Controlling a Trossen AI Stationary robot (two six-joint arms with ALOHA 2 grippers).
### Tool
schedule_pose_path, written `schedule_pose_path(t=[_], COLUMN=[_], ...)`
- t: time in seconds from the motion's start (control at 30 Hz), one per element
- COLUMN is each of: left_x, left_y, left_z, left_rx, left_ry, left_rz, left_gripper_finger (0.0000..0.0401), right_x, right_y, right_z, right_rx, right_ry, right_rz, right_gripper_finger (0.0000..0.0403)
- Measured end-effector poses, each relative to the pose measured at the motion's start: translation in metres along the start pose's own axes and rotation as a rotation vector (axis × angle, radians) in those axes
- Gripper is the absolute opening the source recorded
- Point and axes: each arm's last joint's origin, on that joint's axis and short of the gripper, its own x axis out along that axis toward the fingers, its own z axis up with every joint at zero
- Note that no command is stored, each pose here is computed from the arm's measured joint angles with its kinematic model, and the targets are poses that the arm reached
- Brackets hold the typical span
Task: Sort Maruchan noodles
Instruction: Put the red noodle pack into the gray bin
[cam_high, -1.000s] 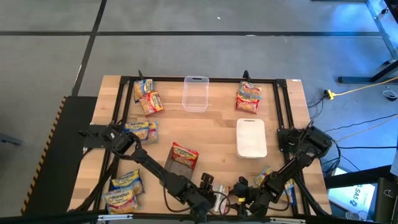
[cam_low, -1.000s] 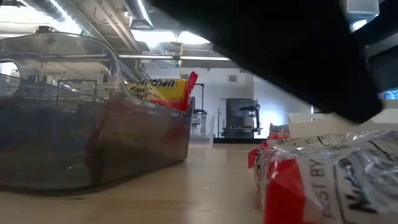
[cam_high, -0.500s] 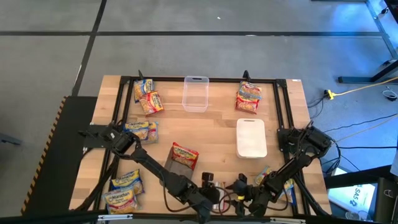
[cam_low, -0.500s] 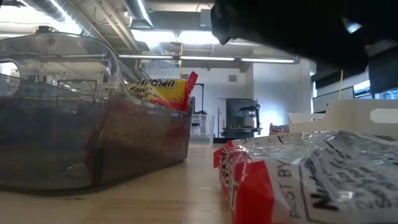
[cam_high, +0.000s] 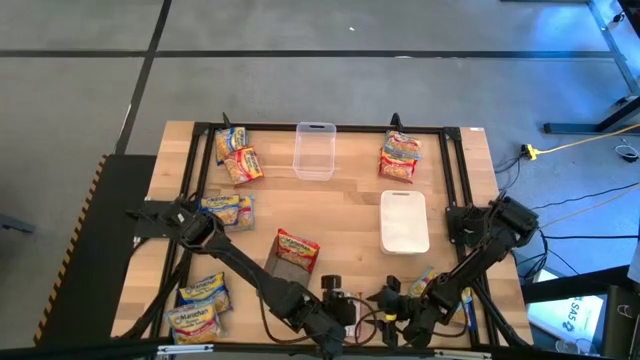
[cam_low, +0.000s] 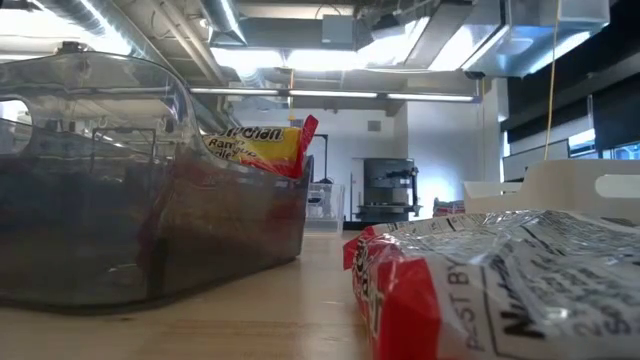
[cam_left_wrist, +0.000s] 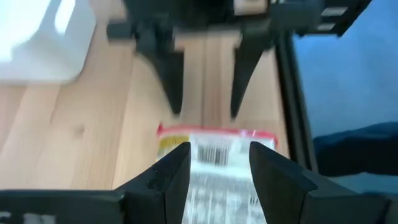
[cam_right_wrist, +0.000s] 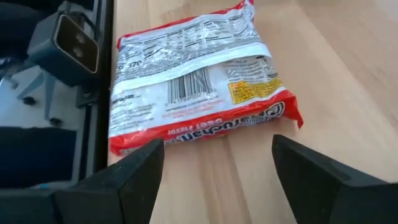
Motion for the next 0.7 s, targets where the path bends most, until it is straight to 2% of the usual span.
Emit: schedule_pose_path(t=[0.2, 0.3, 0.53, 0.7], left_x=[-0.001, 0.003, 0.013, 0.016], left_y=[0.004, 0.003, -0.001, 0.001], left_z=[-0.024, -0.037, -0.059, -0.065], left_rx=[-0.112, -0.145, -0.141, -0.034], left_ry=[0.195, 0.238, 0.273, 0.306], left_rz=[0.056, 0.080, 0.058, 0.031], left_gripper_finger=[0.0158, 0.0158, 0.0158, 0.0158], right_x=[-0.014, -0.015, -0.005, -0.003], right_y=[0.001, 0.002, -0.005, -0.003], right_z=[0.007, 0.008, 0.016, 0.017], right_rx=[-0.011, 0.005, 0.255, 0.408], right_ry=[0.122, 0.142, 0.119, 0.119], right_rz=[0.056, 0.074, 0.027, 0.046], right_gripper_finger=[0.0276, 0.0276, 0.0276, 0.0276])
